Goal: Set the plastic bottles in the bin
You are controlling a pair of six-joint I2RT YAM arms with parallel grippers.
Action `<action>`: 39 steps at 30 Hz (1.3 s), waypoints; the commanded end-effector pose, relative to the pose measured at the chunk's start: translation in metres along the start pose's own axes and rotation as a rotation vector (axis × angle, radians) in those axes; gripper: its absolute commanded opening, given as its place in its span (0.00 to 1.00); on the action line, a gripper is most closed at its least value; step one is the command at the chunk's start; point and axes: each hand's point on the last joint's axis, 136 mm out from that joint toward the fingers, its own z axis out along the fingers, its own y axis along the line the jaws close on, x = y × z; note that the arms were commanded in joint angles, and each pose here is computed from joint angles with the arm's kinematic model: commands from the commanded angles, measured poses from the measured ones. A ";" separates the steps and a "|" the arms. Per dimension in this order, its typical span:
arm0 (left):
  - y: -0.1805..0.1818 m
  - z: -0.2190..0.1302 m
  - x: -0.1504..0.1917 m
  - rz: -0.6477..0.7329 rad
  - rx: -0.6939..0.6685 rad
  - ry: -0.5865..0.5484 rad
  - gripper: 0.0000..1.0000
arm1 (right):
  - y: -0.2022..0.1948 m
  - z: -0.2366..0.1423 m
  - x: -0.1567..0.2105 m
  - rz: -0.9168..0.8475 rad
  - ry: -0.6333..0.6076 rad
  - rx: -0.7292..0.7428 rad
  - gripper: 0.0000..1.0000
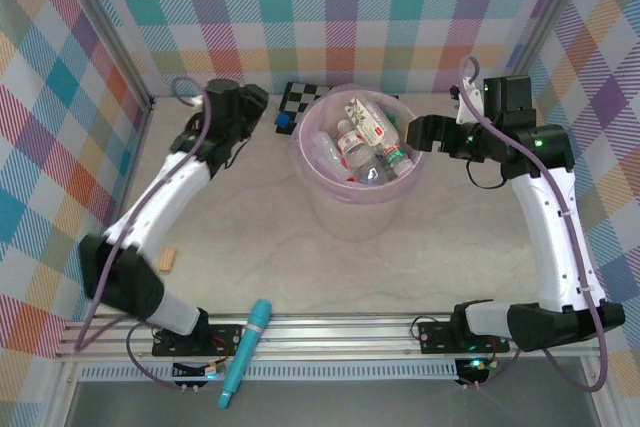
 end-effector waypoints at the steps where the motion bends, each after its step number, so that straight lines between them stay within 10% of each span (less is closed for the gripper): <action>1: -0.009 -0.046 -0.028 0.094 -0.009 -0.093 0.48 | 0.003 -0.004 -0.012 -0.030 -0.037 -0.005 0.90; 10: -0.103 -0.092 0.053 0.291 0.231 0.261 0.36 | 0.007 0.010 -0.023 0.003 -0.047 -0.047 0.90; 19: -0.106 -0.081 0.139 0.407 0.201 0.469 0.32 | 0.006 0.012 -0.020 0.016 -0.037 -0.050 0.90; 39: -0.081 -0.072 0.178 0.521 0.115 0.540 0.68 | 0.000 0.012 -0.016 0.003 -0.029 -0.019 0.90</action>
